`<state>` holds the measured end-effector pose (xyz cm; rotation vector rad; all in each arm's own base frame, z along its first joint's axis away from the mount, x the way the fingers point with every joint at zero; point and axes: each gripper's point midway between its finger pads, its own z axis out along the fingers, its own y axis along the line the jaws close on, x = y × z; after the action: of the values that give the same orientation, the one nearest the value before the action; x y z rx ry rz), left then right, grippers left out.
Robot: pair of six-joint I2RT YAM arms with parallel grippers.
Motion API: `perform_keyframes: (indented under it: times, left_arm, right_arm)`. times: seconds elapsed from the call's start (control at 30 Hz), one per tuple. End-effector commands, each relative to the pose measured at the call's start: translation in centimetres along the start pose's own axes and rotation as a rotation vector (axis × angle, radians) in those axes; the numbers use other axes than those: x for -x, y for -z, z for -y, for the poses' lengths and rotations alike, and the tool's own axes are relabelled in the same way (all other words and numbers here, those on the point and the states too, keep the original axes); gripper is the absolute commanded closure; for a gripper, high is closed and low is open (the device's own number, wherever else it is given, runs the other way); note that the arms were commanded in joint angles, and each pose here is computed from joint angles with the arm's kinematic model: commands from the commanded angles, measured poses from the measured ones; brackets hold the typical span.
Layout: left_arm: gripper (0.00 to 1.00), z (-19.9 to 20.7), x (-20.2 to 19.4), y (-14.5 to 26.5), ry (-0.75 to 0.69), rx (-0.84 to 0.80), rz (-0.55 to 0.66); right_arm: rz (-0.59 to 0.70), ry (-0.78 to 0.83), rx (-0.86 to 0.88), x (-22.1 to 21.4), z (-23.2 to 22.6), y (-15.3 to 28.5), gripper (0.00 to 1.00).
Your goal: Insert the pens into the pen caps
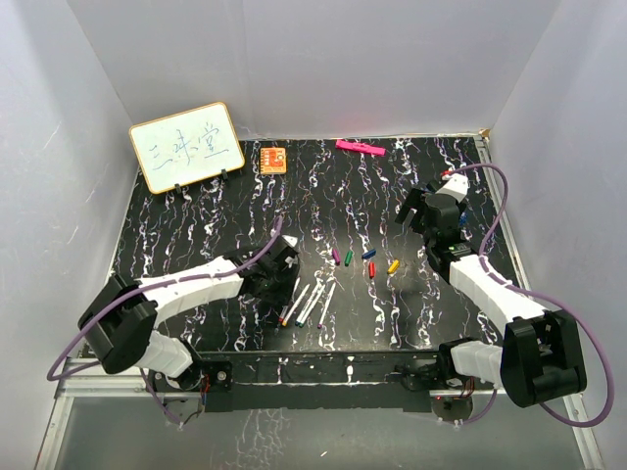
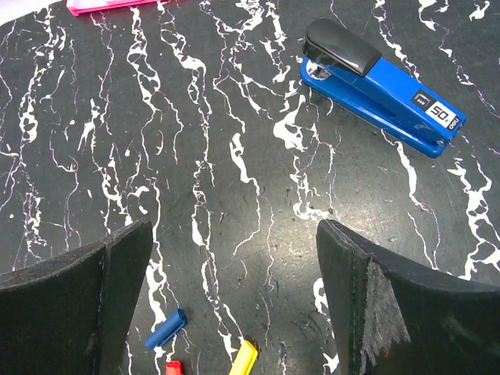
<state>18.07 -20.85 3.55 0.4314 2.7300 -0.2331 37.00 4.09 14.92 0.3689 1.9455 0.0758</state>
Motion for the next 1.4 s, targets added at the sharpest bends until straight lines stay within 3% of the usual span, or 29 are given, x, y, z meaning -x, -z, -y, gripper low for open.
perform_keyframes:
  times: [0.0, 0.3, 0.93, 1.27, 1.37]
  left_arm:
    - [0.53, 1.1, 0.9, 0.5, -0.002, -0.023, 0.009]
    - [0.53, 0.5, 0.7, -0.7, -0.020, 0.032, -0.008]
    - [0.57, -0.5, -0.7, -1.5, -0.060, 0.082, -0.077]
    - [0.66, -0.8, -2.1, -2.6, -0.082, 0.093, -0.143]
    - [0.76, -0.4, -2.2, -3.0, -0.092, 0.076, -0.155]
  right_arm:
    - [0.054, -0.014, 0.011, 2.0, -0.8, 0.1, 0.16]
    - [0.055, -0.012, 0.016, 1.9, -0.9, 0.2, 0.23]
    - [0.073, -0.023, 0.004, 2.2, -0.6, 0.4, 0.25]
    - [0.111, -0.043, -0.003, 3.0, -0.3, 1.1, 0.24]
    - [0.122, -0.048, -0.001, 3.3, -0.4, 1.3, 0.24]
